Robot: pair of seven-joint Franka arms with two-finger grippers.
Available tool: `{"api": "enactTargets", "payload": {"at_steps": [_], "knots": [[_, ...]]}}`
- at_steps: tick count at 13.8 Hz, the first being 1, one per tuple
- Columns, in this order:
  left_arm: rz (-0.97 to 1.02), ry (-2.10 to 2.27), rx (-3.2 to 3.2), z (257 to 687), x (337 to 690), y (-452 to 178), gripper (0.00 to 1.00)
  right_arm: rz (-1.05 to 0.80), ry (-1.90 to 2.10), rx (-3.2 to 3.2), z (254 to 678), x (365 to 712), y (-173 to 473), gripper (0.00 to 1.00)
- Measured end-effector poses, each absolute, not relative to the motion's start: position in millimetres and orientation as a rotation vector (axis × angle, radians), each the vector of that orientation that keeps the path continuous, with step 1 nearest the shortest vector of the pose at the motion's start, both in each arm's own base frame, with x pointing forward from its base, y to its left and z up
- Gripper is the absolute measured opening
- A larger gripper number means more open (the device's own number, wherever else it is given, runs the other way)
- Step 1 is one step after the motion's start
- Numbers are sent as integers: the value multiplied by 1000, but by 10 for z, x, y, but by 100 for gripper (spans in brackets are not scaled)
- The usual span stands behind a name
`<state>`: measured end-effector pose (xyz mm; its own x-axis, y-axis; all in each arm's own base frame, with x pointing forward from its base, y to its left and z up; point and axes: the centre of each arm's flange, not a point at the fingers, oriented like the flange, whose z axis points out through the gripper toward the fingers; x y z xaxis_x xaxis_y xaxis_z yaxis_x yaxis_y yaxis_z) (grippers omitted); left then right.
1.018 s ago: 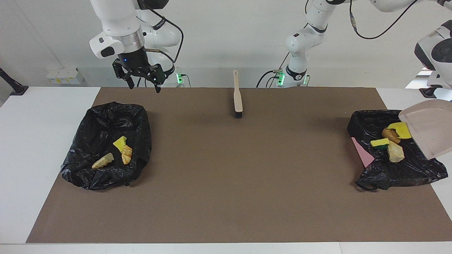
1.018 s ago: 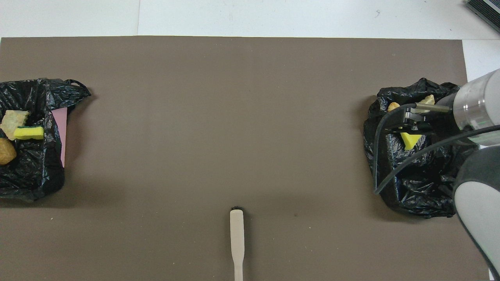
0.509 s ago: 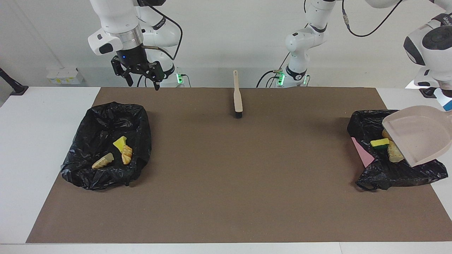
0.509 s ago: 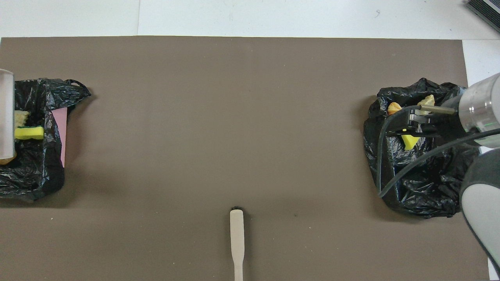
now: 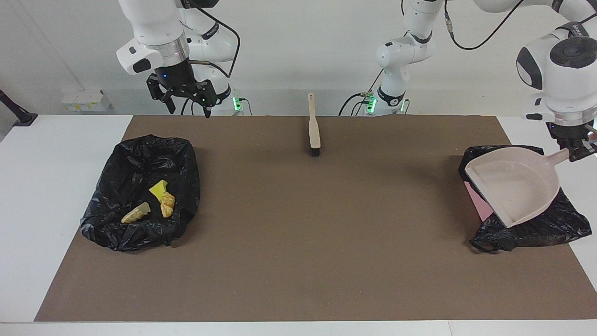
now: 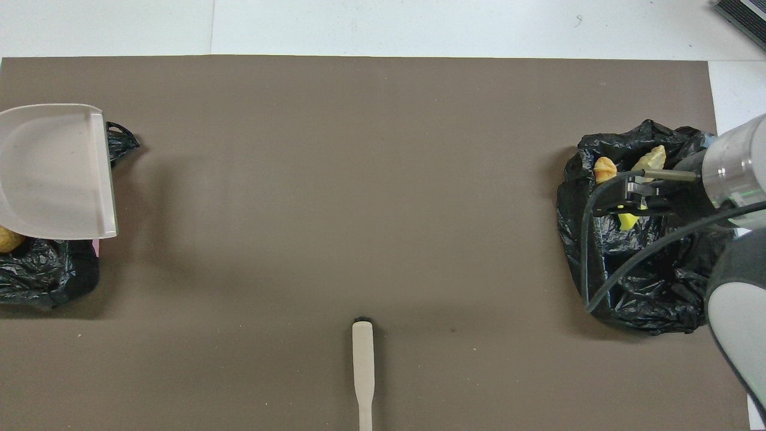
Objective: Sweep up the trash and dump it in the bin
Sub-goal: 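Set the empty dustpan on the table center with the left gripper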
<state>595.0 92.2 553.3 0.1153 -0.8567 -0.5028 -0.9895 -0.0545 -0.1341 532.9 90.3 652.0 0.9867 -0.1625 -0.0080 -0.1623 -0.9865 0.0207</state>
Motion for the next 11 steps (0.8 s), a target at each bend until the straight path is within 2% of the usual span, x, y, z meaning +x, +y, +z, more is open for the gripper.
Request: {"api": "enactTargets", "payload": {"at_steps": [3,11], "knots": [[348,1689,-2145,5490,5892,441,31,-10,-261,3111,6538,5322,879,100],[199,1044,-2745,5407,5467,-1178,31,-10,-233,3114,6539,5331,823,100]]}}
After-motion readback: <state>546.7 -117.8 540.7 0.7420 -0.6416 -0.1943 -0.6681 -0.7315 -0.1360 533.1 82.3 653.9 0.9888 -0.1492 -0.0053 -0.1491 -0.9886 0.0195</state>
